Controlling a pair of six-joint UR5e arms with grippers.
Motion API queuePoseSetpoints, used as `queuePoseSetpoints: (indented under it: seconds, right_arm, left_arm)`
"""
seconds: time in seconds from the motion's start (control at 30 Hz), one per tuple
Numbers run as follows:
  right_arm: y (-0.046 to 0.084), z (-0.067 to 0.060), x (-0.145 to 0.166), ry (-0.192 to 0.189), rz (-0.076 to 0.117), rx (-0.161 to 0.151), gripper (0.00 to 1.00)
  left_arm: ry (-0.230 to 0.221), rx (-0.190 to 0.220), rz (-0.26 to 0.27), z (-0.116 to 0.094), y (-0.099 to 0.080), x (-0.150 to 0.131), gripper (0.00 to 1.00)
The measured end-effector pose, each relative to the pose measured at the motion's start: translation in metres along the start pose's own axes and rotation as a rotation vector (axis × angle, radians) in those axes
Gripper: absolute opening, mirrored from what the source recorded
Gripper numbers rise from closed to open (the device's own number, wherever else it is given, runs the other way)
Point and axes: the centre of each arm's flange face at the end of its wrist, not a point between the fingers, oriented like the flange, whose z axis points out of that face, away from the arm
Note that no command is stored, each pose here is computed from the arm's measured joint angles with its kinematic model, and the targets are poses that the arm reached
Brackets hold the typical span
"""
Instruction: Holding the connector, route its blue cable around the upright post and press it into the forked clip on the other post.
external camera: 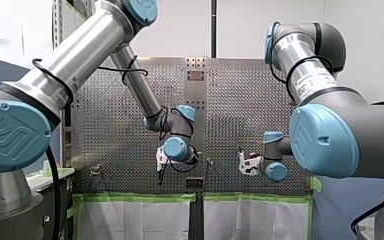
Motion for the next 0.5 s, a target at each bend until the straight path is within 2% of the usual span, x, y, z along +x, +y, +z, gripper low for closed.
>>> queuePoseSetpoints:
  seconds: [0.5]
  right_arm:
    - [0.006,-0.004,-0.003,-0.008,0.008,-0.02,0.0]
  left_arm:
    - [-0.006,0.0,-0.028,-0.051,0.022,-0.023,1.0]
